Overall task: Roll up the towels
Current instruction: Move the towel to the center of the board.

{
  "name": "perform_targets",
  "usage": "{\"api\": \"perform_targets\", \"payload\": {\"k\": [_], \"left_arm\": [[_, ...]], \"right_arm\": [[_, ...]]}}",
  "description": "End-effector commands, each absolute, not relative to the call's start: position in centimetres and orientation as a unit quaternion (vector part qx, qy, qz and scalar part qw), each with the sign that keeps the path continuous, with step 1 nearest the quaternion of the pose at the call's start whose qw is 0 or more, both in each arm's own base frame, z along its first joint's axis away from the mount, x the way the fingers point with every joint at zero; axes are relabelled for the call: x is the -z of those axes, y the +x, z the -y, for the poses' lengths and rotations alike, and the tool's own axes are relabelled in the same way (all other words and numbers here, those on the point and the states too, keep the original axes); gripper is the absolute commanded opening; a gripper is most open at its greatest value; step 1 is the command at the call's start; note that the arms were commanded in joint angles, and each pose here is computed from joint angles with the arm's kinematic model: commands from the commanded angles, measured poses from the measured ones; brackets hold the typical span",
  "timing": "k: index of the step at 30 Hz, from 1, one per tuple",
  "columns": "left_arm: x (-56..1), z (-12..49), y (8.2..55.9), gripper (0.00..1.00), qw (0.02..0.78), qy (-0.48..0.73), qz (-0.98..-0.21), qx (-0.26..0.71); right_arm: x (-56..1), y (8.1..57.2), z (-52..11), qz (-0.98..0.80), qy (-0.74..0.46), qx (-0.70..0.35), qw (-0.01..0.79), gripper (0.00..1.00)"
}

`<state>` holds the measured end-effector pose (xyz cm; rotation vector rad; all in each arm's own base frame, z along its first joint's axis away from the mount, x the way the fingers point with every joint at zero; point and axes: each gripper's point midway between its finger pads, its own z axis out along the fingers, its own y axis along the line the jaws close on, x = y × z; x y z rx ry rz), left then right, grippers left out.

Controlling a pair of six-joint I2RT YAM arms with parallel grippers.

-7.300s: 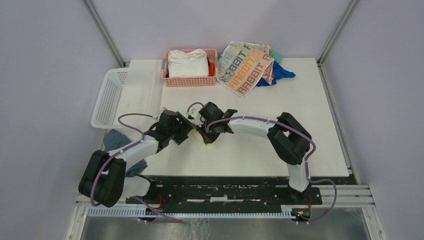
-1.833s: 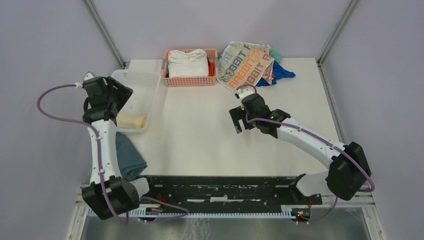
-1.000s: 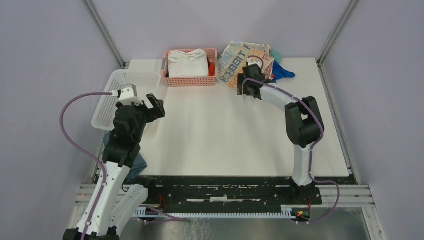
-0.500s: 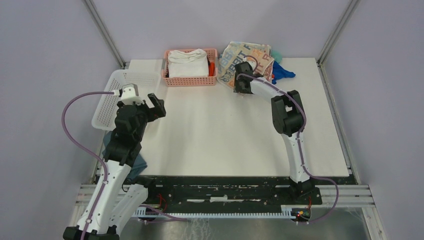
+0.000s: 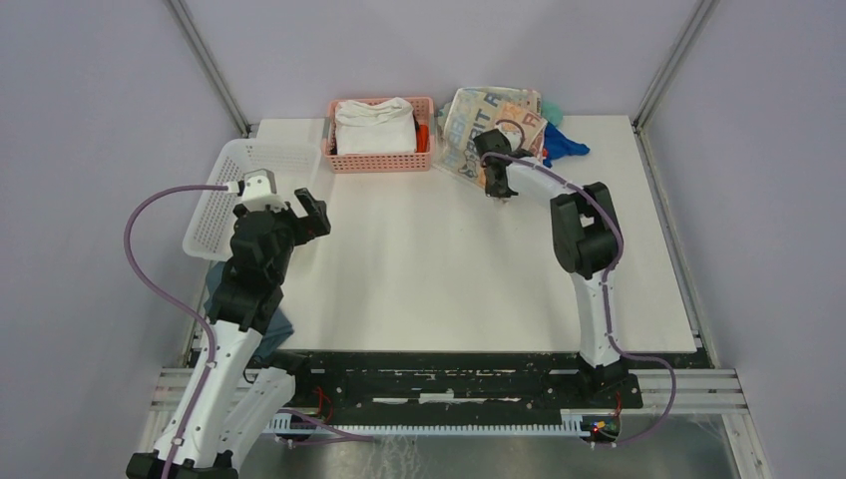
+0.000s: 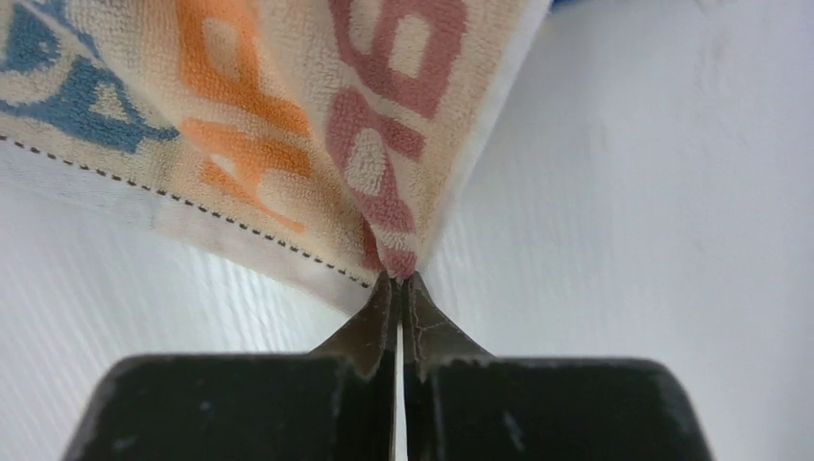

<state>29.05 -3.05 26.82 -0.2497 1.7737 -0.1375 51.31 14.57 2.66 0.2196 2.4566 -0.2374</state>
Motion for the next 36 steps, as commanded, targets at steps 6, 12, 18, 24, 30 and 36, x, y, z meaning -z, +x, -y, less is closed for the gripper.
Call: {"api": "perform_targets", "payload": {"k": [6,12,18,24,30,36], "left_arm": [[-28.7,3.9,29.0,0.99,0.654,-0.076,-0.748,0.079],[-28.9,5.4,28.9,0.99,0.654,-0.053,-0.747,0.110],[-28.4,7.1,28.9,1.00,0.633,-0.049,-0.757,0.155],[-26.4,8.7,28.8,0.97,0.584,-0.064,-0.784,0.198],[-22.7,11.6,29.3,0.93,0.512,-0.077,-0.814,0.263],[-19.6,16.2,29.6,0.90,0.446,-0.068,-0.833,0.321]], "right_arm": [[-13.3,41.0,-17.9,-0.929,0.008,0.027,0.368,0.00],[-11.7,31.1,-28.9,-0.938,-0.097,-0.098,0.318,0.04],[-12.6,24.6,-38.8,-0.905,-0.255,-0.201,0.274,0.25],[-14.3,26.3,-35.8,-0.897,-0.261,-0.147,0.325,0.52],[-12.4,33.4,-26.9,-0.926,-0.162,-0.087,0.330,0.57],[-9.4,40.3,-21.3,-0.943,-0.043,-0.082,0.319,0.56]]}}
